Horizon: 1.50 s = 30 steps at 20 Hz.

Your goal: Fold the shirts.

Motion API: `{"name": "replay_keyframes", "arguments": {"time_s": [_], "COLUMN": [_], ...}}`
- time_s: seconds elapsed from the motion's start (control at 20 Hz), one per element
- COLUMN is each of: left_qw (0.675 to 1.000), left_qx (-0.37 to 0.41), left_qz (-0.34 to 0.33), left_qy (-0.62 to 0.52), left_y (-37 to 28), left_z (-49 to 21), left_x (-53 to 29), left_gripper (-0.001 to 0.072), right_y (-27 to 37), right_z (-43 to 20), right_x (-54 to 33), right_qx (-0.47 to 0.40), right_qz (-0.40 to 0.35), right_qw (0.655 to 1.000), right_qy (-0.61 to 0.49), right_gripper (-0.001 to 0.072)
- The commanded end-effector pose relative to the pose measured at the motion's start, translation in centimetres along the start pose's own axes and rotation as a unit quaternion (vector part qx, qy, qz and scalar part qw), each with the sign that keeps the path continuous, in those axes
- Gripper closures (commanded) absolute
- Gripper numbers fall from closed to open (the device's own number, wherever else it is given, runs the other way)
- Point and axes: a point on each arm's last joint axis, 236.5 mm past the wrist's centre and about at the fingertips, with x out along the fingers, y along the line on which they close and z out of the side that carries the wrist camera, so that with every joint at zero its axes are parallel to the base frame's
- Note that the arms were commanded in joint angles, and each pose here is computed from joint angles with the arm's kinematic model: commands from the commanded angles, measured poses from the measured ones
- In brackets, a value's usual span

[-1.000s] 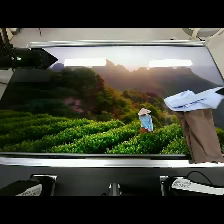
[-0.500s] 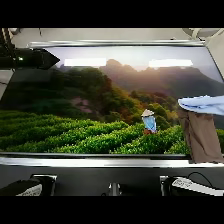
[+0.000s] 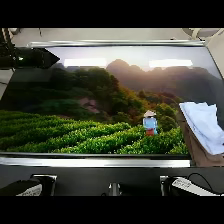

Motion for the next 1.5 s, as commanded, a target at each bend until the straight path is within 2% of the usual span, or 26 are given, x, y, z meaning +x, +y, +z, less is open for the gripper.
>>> {"name": "replay_keyframes", "arguments": {"time_s": [0.0, 0.3, 0.35, 0.45, 0.5, 0.55, 0.65, 0.75, 0.85, 0.95, 1.0, 1.05, 1.1, 1.15, 1.2, 1.25, 1.3, 1.35, 1.45], "left_qw": [1.000, 1.000, 1.000, 1.000, 1.000, 1.000, 1.000, 1.000, 0.997, 0.989, 0.980, 0.970, 0.964, 0.959, 0.947, 0.926, 0.906, 0.906, 0.927], "left_qx": [0.001, 0.000, -0.002, -0.002, -0.003, -0.004, -0.006, 0.002, 0.021, 0.031, 0.022, 0.014, 0.004, -0.015, -0.043, -0.072, -0.089, -0.089, -0.078], "left_qz": [0.001, 0.000, 0.000, -0.001, -0.003, -0.006, -0.011, -0.011, 0.015, 0.122, 0.188, 0.242, 0.266, 0.267, 0.266, 0.268, 0.263, 0.243, 0.244], "left_qy": [-0.001, -0.002, -0.002, -0.002, -0.003, -0.004, -0.011, -0.029, -0.070, -0.079, -0.058, -0.020, 0.030, 0.095, 0.172, 0.255, 0.321, 0.335, 0.272], "left_y": [0.0, 0.0, 0.0, -0.1, -0.2, -0.3, -0.6, -1.0, -0.4, 3.9, 7.0, 9.7, 11.4, 12.2, 12.8, 12.9, 12.7, 11.8, 11.0], "left_z": [0.1, 0.1, 0.1, 0.1, 0.2, 0.2, 0.6, 1.9, 4.4, 5.4, 4.5, 2.7, 0.3, -2.9, -7.0, -11.1, -14.3, -15.4, -13.9], "left_x": [0.0, 0.0, 0.0, 0.0, 0.0, 0.0, -0.2, -1.0, -2.2, -2.7, -2.5, -1.8, -0.5, 1.1, 2.4, 2.7, 2.6, 3.1, 4.0], "left_gripper": [0.0678, 0.0678, 0.0678, 0.0678, 0.0678, 0.0678, 0.0678, 0.0679, 0.0681, 0.0681, 0.0681, 0.0680, 0.0678, 0.0626, 0.0395, 0.0096, 0.0061, 0.0062, 0.0062], "right_y": [-2.5, -4.2, -4.1, -3.7, -3.7, -3.8, -4.8, -5.8, -4.8, 1.8, 6.5, 11.7, 17.0, 21.5, 24.6, 26.4, 27.2, 28.0, 28.6], "right_z": [-2.2, -3.0, -3.2, -3.3, -3.4, -3.4, -2.3, 2.1, 8.4, 13.7, 15.2, 16.2, 16.3, 16.2, 15.5, 14.3, 12.4, 10.3, 8.3], "right_x": [4.0, 6.0, 6.4, 6.6, 6.5, 6.1, 3.1, -3.2, -13.5, -22.9, -24.9, -24.6, -22.0, -18.2, -14.3, -9.9, -6.1, -2.8, 0.5], "right_qx": [0.005, 0.015, 0.025, 0.033, 0.030, 0.021, 0.022, 0.003, -0.043, -0.121, -0.167, -0.215, -0.256, -0.299, -0.341, -0.375, -0.391, -0.401, -0.415], "right_qz": [-0.042, -0.071, -0.068, -0.062, -0.061, -0.064, -0.092, -0.143, -0.230, -0.270, -0.258, -0.223, -0.173, -0.131, -0.109, -0.096, -0.081, -0.056, -0.045], "right_qw": [0.998, 0.996, 0.995, 0.995, 0.995, 0.995, 0.994, 0.988, 0.947, 0.877, 0.852, 0.842, 0.850, 0.862, 0.872, 0.883, 0.898, 0.908, 0.908], "right_qy": [0.047, 0.061, 0.063, 0.065, 0.068, 0.068, 0.045, -0.056, -0.220, -0.379, -0.424, -0.442, -0.426, -0.388, -0.335, -0.264, -0.187, -0.109, -0.041], "right_gripper": [0.0687, 0.0684, 0.0620, 0.0215, 0.0107, 0.0081, 0.0078, 0.0084, 0.0088, 0.0123, 0.0168, 0.0174, 0.0169, 0.0130, 0.0052, 0.0034, 0.0034, 0.0036, 0.0036]}}
